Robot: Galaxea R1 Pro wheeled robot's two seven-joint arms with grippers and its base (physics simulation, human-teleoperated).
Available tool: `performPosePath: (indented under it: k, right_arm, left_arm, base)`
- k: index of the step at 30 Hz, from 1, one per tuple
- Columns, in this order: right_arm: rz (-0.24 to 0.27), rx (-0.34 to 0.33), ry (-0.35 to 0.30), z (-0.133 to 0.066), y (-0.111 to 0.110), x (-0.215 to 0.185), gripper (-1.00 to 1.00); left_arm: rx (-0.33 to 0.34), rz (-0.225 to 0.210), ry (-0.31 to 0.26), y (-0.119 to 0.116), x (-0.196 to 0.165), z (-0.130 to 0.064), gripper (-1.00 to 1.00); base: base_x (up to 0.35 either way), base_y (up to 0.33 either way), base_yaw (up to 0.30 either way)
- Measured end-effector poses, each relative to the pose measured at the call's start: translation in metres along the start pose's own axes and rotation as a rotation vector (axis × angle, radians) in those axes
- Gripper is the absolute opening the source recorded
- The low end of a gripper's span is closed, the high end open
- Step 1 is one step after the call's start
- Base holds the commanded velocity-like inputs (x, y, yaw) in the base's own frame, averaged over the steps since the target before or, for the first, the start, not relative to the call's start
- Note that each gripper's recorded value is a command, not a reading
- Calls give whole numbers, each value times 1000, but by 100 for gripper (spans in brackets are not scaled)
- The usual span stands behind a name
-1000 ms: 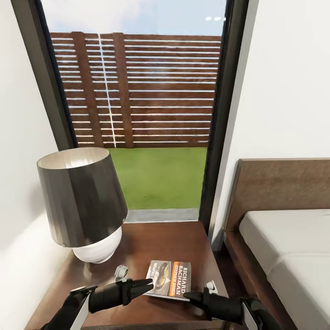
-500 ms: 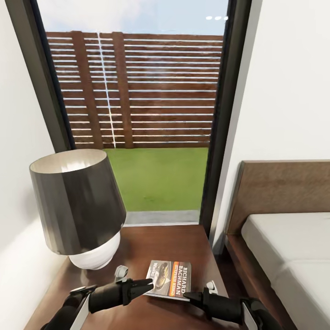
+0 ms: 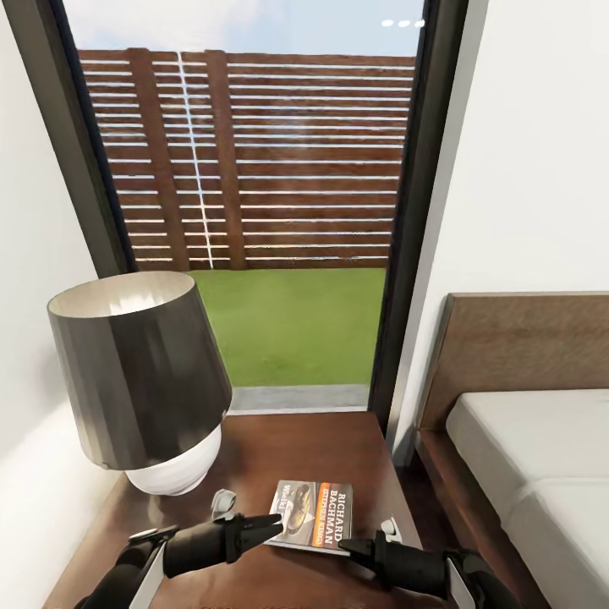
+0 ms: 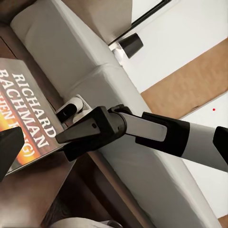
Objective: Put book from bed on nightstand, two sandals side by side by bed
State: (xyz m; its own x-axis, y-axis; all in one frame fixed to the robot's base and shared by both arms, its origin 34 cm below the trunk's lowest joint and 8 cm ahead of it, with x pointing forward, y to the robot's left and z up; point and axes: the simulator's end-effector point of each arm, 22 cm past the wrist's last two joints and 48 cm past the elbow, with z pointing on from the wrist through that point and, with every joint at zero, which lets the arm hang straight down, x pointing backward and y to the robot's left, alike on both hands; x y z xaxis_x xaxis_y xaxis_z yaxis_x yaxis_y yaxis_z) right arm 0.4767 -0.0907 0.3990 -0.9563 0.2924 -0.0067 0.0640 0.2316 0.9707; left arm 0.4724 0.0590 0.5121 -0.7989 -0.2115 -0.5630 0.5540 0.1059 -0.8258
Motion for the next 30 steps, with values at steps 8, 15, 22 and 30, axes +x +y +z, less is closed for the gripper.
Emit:
performPosePath:
  k: [8, 15, 22, 30]
  right_arm:
    - [0, 0, 0, 0, 0, 0, -100]
    - [12, -16, -8, 0, 0, -2, -100]
    - [12, -16, -8, 0, 0, -2, -100]
    - [11, -16, -8, 0, 0, -2, -100]
  left_arm:
    - [0, 0, 0, 0, 0, 0, 100]
    - [-2, -10, 2, 4, 3, 0, 100]
    - [-2, -10, 2, 4, 3, 0, 100]
    - [-2, -10, 2, 4, 3, 0, 100]
  base:
    - [0, 0, 0]
    - [0, 0, 0]
    - [0, 0, 0]
    - [0, 0, 0]
